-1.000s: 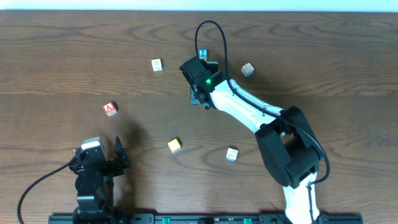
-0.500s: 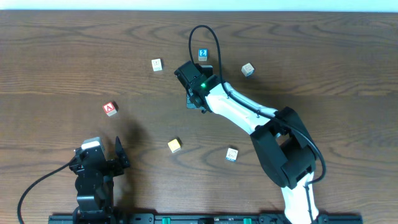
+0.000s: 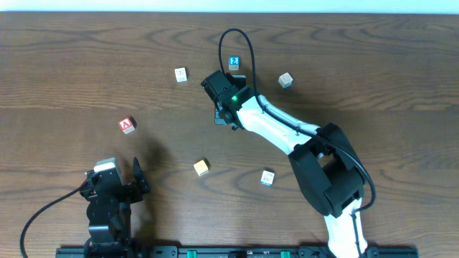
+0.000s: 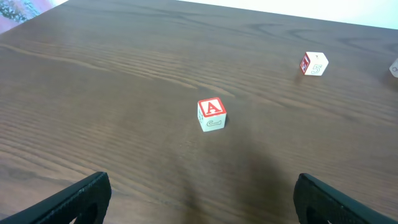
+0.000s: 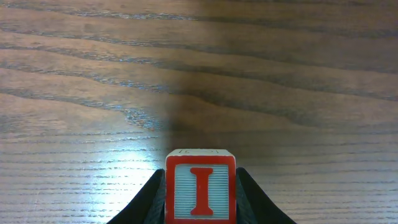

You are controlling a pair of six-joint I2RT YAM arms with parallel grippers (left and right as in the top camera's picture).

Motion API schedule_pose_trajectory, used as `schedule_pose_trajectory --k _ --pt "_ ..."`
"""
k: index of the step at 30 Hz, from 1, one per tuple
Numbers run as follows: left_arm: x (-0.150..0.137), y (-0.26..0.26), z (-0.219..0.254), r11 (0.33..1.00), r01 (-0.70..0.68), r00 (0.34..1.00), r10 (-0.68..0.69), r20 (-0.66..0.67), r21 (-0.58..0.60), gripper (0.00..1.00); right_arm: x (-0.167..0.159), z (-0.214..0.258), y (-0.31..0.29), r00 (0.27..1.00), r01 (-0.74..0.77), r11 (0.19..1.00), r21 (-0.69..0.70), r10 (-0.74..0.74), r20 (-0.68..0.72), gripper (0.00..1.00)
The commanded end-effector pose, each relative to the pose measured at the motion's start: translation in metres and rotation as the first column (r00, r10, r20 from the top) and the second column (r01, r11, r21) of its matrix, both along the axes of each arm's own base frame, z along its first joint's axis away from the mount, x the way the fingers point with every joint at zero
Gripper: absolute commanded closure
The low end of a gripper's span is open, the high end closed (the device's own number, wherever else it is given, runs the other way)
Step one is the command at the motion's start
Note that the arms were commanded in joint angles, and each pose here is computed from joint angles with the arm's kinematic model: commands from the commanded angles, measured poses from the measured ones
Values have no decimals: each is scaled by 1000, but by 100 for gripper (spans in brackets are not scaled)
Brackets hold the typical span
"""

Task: Spell out Ai2
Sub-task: 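Carry the I block left and place it at table center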

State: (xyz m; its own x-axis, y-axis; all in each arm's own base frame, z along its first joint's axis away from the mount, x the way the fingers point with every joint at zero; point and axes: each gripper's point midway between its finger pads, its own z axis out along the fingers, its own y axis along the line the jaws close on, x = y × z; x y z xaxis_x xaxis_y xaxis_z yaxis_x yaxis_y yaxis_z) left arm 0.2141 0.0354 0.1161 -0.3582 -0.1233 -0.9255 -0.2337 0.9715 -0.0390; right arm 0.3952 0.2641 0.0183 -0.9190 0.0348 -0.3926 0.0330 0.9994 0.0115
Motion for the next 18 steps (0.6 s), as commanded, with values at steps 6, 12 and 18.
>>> schedule_pose_trajectory --k 6,12,18 --pt "-1 3 -9 1000 -22 1000 22 -16 0 5 -2 -14 -7 1000 26 999 -31 -26 -13 99" --pt "-1 3 -9 1000 -22 1000 22 -16 -1 5 -2 -14 -10 999 30 998 -47 -31 -10 99" --pt "-1 3 -9 1000 -22 1000 22 -16 0 5 -2 -14 -10 999 39 998 -47 -39 -9 99"
